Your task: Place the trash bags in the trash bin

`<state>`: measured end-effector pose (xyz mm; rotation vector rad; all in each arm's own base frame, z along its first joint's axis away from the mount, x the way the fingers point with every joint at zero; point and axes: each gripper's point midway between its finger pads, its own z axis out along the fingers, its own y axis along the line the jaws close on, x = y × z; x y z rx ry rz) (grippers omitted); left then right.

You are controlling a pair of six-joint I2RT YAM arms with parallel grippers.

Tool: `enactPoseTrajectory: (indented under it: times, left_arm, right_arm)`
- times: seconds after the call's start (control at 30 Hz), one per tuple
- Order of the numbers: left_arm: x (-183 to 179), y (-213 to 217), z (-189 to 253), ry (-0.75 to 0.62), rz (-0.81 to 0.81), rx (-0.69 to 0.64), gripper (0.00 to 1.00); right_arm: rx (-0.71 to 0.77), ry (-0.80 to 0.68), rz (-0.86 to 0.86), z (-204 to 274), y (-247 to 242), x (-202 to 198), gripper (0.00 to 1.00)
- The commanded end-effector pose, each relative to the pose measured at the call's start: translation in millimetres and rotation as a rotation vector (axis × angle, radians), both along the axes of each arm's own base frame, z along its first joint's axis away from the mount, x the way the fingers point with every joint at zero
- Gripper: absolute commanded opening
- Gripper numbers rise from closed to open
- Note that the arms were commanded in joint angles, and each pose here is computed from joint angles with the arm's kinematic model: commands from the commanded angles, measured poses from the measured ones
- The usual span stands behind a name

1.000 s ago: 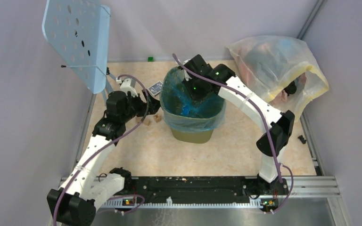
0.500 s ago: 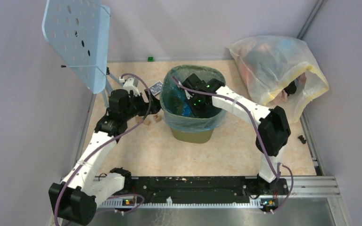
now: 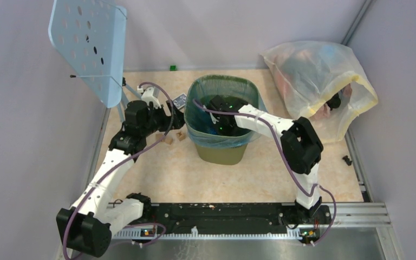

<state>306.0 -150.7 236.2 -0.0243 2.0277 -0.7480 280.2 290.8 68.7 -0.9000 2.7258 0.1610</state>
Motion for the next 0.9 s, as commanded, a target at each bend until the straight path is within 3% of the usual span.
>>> enactPoseTrajectory:
  times: [0.0,0.67,0.87]
  left_arm:
    - [4.7,-7.0,30.0,-0.076,-0.035,-0.035,0.89]
    - [2.4,-2.7,62.0,-0.121,-0.003,-0.06,0.9]
    - [7.2,-4.3,59.1,-0.108,-0.006,-0.055,0.9]
  right_arm:
    - [0.04,-0.016,0.026,0.3,13.0,1.4,0.0]
    - [0.07,0.052,0.009,-33.9,3.3,-1.3,0.0]
    - [0.092,0.019,0.007,-12.9,6.7,3.9,0.0]
